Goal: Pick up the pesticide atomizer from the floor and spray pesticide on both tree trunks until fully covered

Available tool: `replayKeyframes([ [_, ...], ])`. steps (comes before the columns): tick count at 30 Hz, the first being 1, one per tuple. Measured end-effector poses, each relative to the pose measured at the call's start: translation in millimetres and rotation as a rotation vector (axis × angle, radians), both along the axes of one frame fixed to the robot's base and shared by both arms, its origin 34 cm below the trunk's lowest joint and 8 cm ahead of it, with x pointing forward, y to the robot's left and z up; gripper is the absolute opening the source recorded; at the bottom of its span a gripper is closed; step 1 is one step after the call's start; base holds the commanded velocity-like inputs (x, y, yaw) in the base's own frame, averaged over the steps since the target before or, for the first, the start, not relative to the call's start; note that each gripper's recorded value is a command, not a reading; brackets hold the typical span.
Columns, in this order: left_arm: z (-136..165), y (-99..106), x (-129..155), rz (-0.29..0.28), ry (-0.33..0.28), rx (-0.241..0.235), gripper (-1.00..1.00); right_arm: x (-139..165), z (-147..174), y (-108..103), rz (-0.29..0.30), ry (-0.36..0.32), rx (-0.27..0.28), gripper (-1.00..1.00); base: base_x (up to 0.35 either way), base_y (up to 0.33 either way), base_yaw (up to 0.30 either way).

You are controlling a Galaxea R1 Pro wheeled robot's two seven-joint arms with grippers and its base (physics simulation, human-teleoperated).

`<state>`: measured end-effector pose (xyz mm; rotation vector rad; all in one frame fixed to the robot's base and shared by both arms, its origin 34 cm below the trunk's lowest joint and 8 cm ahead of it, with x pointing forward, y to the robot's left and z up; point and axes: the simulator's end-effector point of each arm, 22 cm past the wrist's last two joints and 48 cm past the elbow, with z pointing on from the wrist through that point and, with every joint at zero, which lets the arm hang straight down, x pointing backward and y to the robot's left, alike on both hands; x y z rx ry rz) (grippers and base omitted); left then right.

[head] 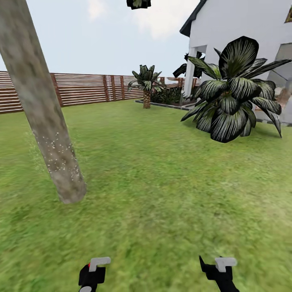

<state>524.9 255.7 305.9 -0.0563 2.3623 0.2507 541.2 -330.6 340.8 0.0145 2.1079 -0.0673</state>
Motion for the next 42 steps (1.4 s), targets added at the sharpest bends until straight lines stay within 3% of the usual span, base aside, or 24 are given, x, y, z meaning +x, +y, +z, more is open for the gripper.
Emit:
replayKeyframes([
  [42,0.0,0.0,0.0,0.0,0.0,0.0,-1.0,0.0,0.0,-0.1,-0.001,0.0,0.0,1.0,-0.252,-0.203,-0.3],
])
